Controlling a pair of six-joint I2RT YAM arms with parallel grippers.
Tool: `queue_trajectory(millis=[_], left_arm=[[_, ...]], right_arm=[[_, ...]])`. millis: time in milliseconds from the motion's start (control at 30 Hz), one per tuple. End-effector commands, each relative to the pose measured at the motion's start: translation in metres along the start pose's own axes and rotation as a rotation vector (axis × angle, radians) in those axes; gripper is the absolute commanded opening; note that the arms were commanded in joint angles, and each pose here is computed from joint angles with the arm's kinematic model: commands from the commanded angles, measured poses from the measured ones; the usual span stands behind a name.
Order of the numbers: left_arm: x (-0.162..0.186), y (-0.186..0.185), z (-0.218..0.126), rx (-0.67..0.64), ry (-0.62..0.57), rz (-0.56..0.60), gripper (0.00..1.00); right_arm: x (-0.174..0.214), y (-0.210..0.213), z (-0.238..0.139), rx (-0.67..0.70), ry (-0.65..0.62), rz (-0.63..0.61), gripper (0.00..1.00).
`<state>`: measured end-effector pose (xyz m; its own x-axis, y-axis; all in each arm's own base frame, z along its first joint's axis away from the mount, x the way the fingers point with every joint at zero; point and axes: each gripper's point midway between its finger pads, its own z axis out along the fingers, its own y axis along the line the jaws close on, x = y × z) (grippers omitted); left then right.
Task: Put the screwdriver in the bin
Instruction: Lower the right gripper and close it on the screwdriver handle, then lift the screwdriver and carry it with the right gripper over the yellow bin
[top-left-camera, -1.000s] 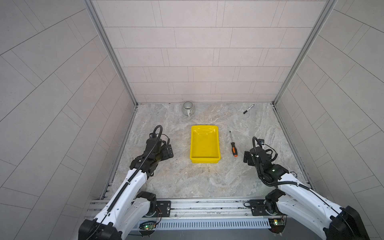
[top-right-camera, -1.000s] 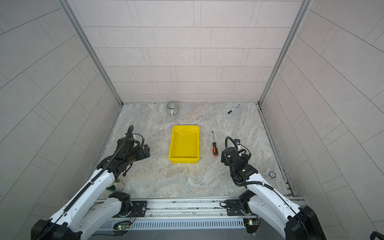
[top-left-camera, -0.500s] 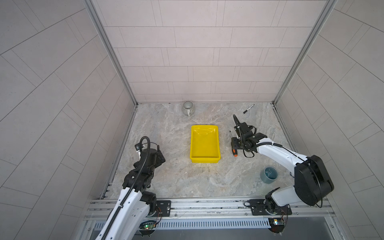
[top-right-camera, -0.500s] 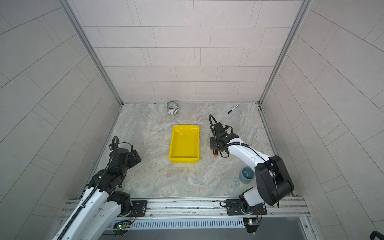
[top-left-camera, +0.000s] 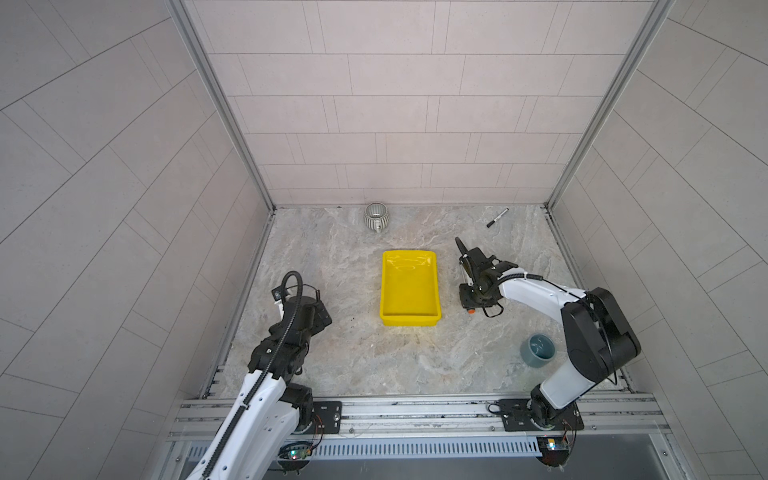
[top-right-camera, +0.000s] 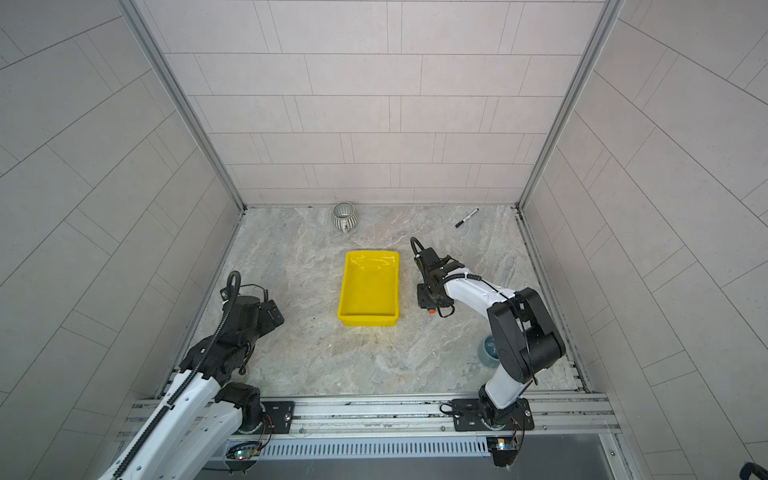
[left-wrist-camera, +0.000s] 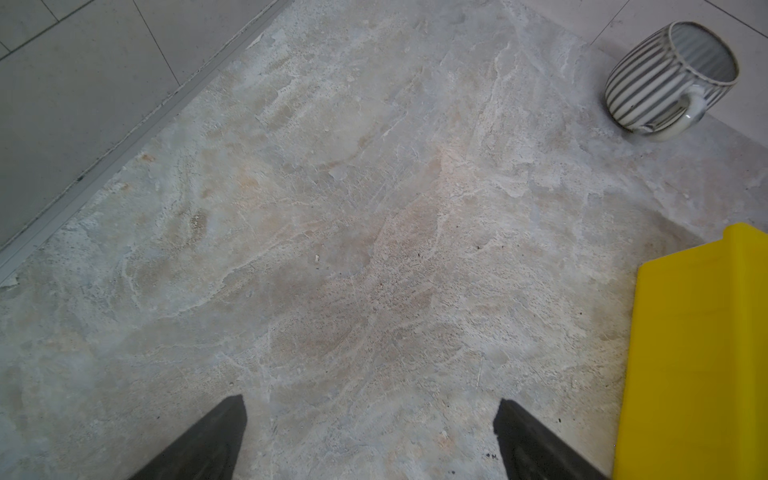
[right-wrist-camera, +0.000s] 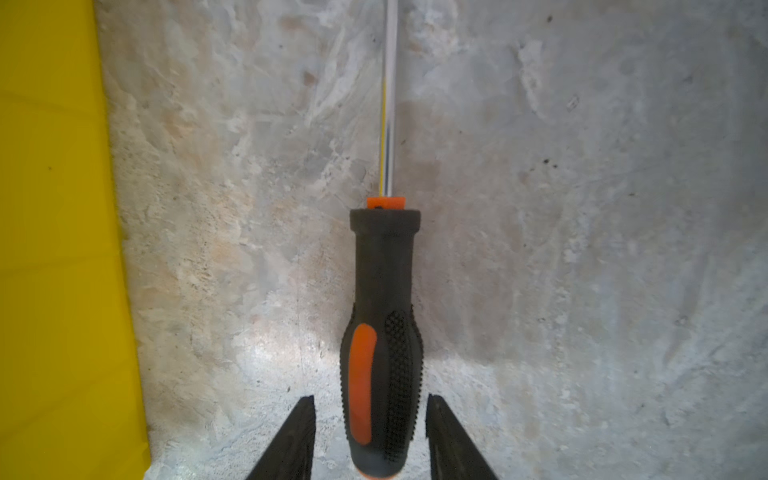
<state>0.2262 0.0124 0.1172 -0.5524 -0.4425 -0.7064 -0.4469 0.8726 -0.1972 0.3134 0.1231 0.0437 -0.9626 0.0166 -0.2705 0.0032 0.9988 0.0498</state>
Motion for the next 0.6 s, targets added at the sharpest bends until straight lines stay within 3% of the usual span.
queue_trajectory(millis=[0,500,567], left_arm=[[0.002,0.0,0.002,0.005,-0.006,-0.009,1.0],[0.003,-0.004,0.002,0.039,-0.004,-0.01,1.0],[0.003,-0.005,0.002,0.039,-0.006,-0.011,1.0]], right_arm=[[0.002,-0.002,0.002,0.024,0.027,-0.02,0.45],[0.0,-0.006,0.015,0.06,0.039,-0.025,0.43],[0.001,-0.007,0.016,0.066,0.041,-0.025,0.37]])
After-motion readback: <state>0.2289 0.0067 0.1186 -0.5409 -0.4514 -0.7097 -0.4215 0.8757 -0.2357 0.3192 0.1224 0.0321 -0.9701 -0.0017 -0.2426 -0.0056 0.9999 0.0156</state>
